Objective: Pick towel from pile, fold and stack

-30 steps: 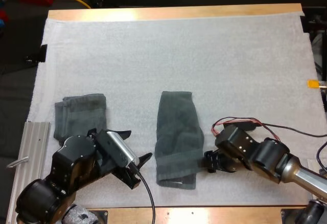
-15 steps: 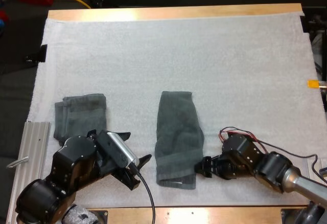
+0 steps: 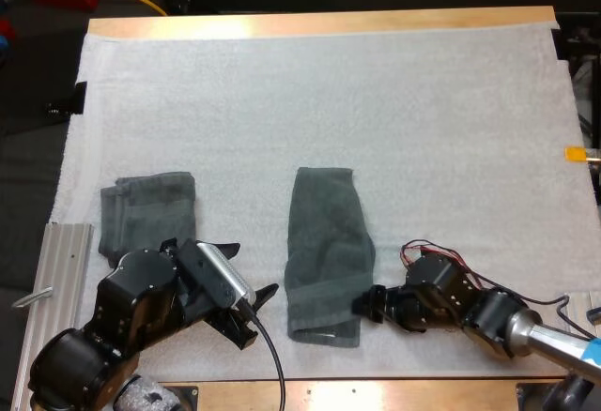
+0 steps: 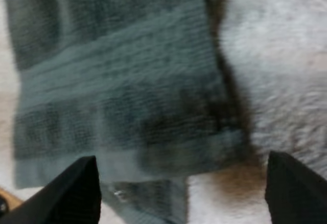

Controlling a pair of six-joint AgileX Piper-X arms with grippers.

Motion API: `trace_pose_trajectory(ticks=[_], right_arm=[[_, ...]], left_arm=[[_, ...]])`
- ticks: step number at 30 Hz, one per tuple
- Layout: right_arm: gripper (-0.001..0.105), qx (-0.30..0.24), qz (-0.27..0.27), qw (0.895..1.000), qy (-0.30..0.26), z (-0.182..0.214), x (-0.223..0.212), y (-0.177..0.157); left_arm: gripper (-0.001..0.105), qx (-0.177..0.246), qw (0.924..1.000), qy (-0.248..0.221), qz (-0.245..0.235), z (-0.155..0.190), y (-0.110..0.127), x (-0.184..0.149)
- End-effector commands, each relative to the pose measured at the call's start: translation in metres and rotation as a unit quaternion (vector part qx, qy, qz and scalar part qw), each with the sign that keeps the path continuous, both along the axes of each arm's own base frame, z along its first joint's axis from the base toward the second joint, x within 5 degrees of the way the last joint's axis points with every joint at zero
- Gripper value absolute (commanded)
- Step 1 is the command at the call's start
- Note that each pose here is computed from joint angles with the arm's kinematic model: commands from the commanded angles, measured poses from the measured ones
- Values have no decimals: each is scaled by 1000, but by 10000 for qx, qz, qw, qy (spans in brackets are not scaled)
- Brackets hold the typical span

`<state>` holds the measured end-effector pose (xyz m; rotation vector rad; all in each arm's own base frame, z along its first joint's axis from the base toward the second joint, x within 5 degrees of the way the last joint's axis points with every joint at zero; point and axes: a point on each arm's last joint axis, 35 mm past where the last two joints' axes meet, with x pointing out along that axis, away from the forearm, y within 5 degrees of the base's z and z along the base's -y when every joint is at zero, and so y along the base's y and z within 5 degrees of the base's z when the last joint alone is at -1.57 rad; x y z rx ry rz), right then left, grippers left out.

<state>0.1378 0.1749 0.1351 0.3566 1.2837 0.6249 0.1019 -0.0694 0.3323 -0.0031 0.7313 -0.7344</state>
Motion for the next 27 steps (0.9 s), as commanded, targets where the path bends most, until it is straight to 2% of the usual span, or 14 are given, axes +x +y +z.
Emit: trace_pose_trajectory(ticks=[1,11,13,17,24,27], right_arm=[[66,-29,-41,10000,12,-2,1,-1],[66,228,-384,9988,188,-15,9,9],[63,214,-425,9986,243,-17,9,9],[45,212,-493,9982,268,-18,10,9],[22,227,-590,9979,168,-17,11,10],[6,368,-569,9977,84,-14,13,12]], left_arm=[[69,-34,10000,28,-17,2,0,-2],[69,-34,10000,79,4,1,1,-2],[69,-34,10000,79,4,1,1,-2],[69,-34,10000,79,4,1,1,-2],[69,-34,10000,79,4,1,1,-2],[69,-34,10000,79,4,1,1,-2]])
